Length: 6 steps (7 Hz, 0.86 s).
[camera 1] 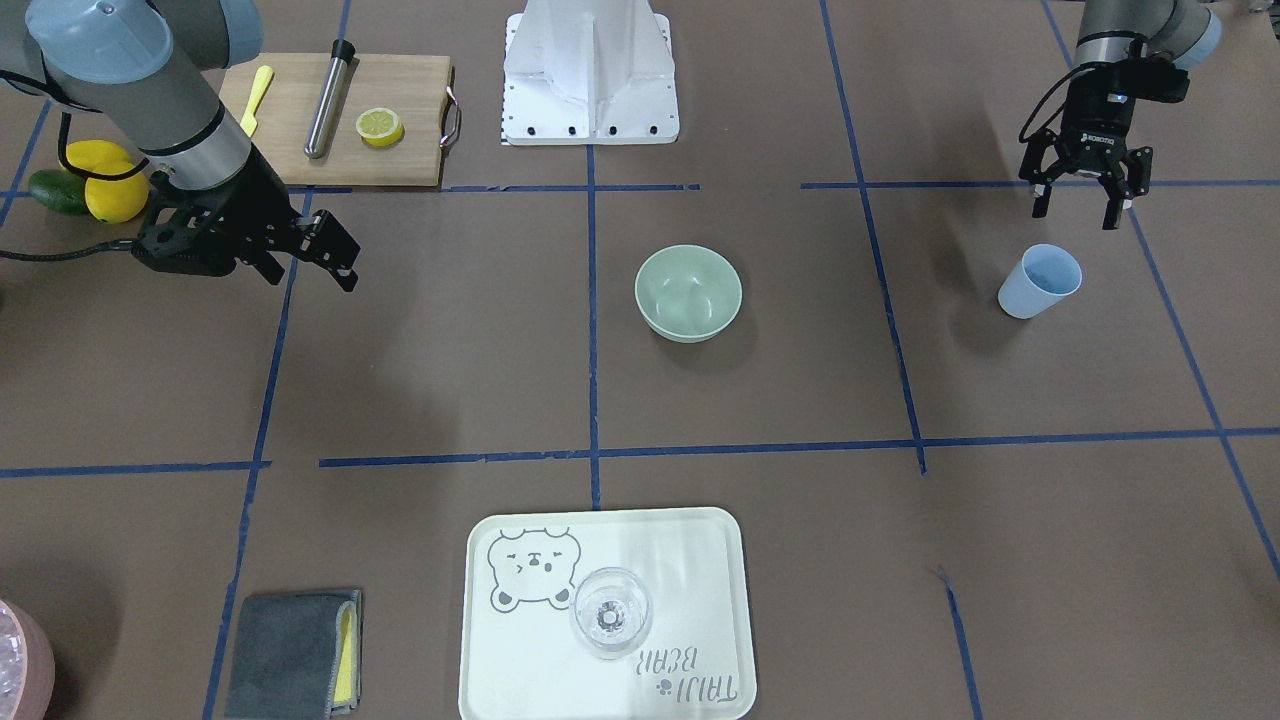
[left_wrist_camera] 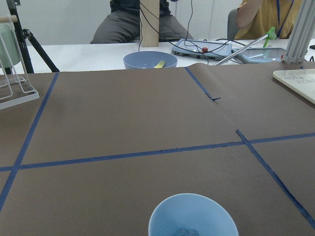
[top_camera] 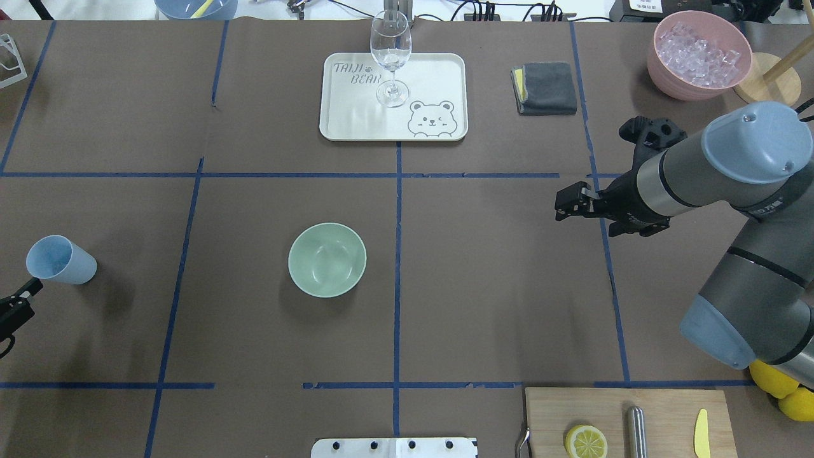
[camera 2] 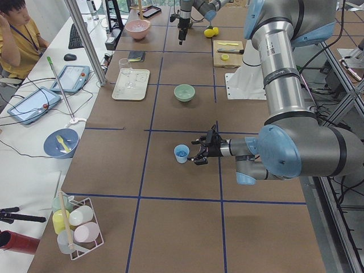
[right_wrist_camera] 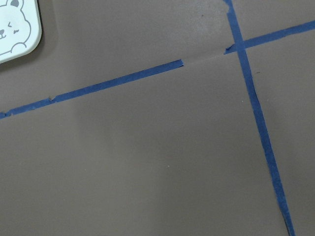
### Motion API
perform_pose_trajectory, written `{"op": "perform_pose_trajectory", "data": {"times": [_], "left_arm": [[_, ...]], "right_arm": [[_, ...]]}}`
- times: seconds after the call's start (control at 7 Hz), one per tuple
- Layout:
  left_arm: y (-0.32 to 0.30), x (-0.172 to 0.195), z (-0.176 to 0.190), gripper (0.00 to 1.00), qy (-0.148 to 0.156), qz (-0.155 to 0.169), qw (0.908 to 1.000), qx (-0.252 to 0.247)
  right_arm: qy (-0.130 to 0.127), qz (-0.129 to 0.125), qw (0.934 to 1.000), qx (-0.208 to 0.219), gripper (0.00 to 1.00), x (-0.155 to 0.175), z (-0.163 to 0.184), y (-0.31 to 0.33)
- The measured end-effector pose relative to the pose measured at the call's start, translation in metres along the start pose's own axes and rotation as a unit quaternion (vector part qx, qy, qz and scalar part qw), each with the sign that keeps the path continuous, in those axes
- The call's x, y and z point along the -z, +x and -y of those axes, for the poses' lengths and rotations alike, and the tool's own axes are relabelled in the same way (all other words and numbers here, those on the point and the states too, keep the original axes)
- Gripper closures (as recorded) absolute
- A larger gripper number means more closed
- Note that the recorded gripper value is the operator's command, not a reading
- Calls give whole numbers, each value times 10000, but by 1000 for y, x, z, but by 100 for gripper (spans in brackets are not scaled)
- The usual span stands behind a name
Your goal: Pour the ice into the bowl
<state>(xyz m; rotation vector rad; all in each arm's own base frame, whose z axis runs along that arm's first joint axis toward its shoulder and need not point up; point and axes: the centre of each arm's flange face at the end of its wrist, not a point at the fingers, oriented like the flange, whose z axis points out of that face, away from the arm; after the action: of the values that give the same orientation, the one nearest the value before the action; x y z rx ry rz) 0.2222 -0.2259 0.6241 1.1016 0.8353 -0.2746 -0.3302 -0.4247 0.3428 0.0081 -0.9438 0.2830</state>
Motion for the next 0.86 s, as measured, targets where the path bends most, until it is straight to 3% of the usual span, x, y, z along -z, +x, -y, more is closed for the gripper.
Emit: {"op": "perform_pose_trajectory", "data": {"times": [0.86], "left_arm": [[30, -36, -62, 1, 626, 184, 9979, 44]], "right_arm": [[2, 9, 10000, 3, 0, 1, -1, 0]]}}
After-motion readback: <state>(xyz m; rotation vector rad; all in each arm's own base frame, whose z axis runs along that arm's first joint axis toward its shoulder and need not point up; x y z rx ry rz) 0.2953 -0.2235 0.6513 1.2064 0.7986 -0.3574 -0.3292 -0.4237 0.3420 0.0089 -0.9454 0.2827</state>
